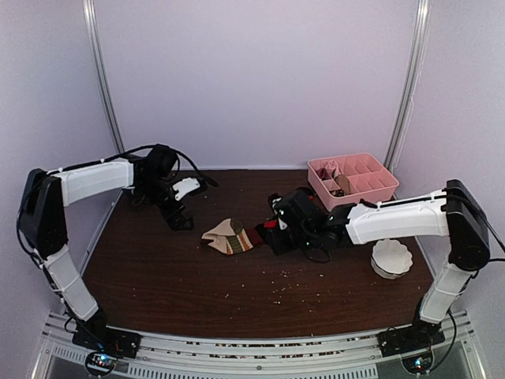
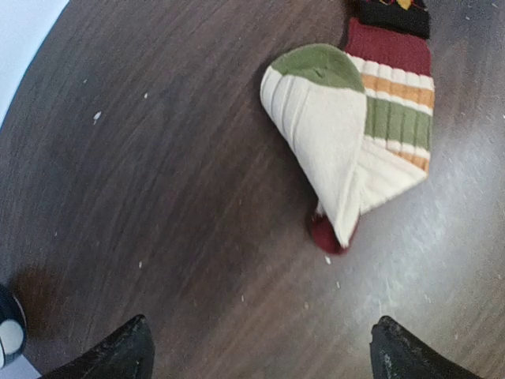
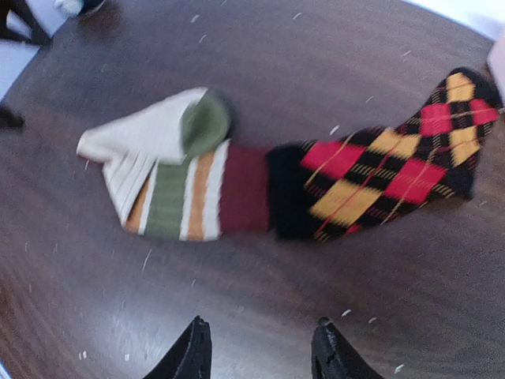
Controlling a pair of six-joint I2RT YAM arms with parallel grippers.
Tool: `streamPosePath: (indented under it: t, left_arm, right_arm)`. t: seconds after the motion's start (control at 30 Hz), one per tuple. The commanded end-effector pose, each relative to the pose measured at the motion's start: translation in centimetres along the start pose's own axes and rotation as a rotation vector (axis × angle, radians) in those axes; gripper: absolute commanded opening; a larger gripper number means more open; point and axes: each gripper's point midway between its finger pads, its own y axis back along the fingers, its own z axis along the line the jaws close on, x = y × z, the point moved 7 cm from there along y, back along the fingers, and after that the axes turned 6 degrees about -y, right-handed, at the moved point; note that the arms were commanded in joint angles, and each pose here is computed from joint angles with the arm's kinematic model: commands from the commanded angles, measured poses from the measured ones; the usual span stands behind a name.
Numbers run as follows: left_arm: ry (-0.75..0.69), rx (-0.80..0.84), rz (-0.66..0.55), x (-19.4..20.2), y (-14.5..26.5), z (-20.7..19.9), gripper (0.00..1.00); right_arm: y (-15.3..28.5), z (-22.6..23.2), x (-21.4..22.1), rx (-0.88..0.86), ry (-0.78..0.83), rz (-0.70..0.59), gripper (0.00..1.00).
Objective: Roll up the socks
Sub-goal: Place the sock at the center of the board, then move the sock to the center of the board.
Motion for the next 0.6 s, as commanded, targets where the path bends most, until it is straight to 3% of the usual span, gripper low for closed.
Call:
streamPosePath:
  t: [0.0,0.27,0.57]
  left_arm:
    - [0.019,-0.057,0.056,-3.3,-5.0,1.4,0.98]
    - [-0.018,-0.053,0.075,-5.4,-9.2,0.6,0.98]
    - [-0.109,-0.315,0.302,-2.9,-10.8,2.2,0.88]
  right_arm:
    - [0.2,-2.8,-6.1,0.160,-0.140,-0.072,0.43]
    - [-7.5,-4.2,-6.1,0.321,-0.141,0.115,0.35]
    - [-11.6,-4.0,-4.3,0.372,-0.143,0.260,0.23]
